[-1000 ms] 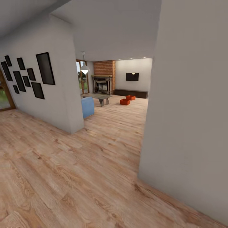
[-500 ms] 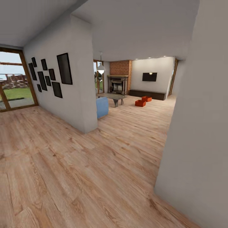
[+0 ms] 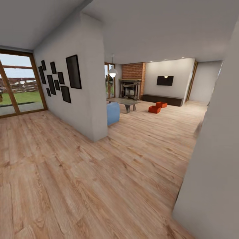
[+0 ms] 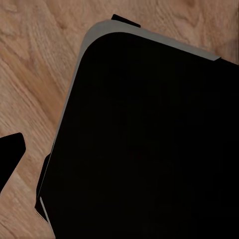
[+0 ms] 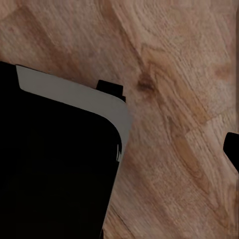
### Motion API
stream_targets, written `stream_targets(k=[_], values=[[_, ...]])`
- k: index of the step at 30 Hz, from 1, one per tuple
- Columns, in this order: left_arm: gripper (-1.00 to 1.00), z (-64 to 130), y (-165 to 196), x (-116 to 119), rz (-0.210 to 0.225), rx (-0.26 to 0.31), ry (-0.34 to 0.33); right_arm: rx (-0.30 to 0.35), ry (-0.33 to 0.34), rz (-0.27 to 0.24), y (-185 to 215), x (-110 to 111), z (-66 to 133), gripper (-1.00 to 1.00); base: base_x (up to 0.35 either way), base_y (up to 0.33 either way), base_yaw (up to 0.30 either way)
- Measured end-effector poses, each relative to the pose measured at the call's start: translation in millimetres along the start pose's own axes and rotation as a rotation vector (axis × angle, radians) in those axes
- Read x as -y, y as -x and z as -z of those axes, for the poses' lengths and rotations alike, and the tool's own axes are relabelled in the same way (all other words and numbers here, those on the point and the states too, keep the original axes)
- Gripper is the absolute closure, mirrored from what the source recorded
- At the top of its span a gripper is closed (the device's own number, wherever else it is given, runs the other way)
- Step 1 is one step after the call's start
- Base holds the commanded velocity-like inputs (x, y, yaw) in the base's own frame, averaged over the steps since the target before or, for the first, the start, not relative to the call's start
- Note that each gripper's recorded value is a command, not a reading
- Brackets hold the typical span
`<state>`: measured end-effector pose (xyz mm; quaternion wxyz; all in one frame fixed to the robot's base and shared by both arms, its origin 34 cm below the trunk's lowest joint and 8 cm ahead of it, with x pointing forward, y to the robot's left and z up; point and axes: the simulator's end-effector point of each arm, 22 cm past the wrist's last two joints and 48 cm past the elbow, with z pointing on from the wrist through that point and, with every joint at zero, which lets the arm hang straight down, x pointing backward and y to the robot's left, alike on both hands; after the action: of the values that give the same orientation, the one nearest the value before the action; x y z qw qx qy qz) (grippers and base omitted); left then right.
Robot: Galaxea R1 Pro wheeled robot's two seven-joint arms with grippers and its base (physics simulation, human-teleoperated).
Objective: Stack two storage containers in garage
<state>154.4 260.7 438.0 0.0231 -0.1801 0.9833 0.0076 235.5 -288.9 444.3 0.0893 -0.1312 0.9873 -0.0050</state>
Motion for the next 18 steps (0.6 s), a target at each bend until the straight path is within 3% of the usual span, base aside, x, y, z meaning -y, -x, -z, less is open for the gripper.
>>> stream_targets(k=[9,15,18], values=[[-1.00,0.0,0,0,0.000,0.000,0.000,0.002,0.005,0.006,1,-3,-0.2,-1.00,0.325,0.000,0.001],[-1.00,0.0,1,1,-0.003,0.005,-0.001,0.018,0.038,-0.001,11,-29,-1.4,-1.00,0.325,0.000,0.000],[-1.00,0.0,1,1,-0.004,0.005,-0.002,0.019,0.040,-0.006,12,-31,-1.5,-1.00,0.325,0.000,0.000]])
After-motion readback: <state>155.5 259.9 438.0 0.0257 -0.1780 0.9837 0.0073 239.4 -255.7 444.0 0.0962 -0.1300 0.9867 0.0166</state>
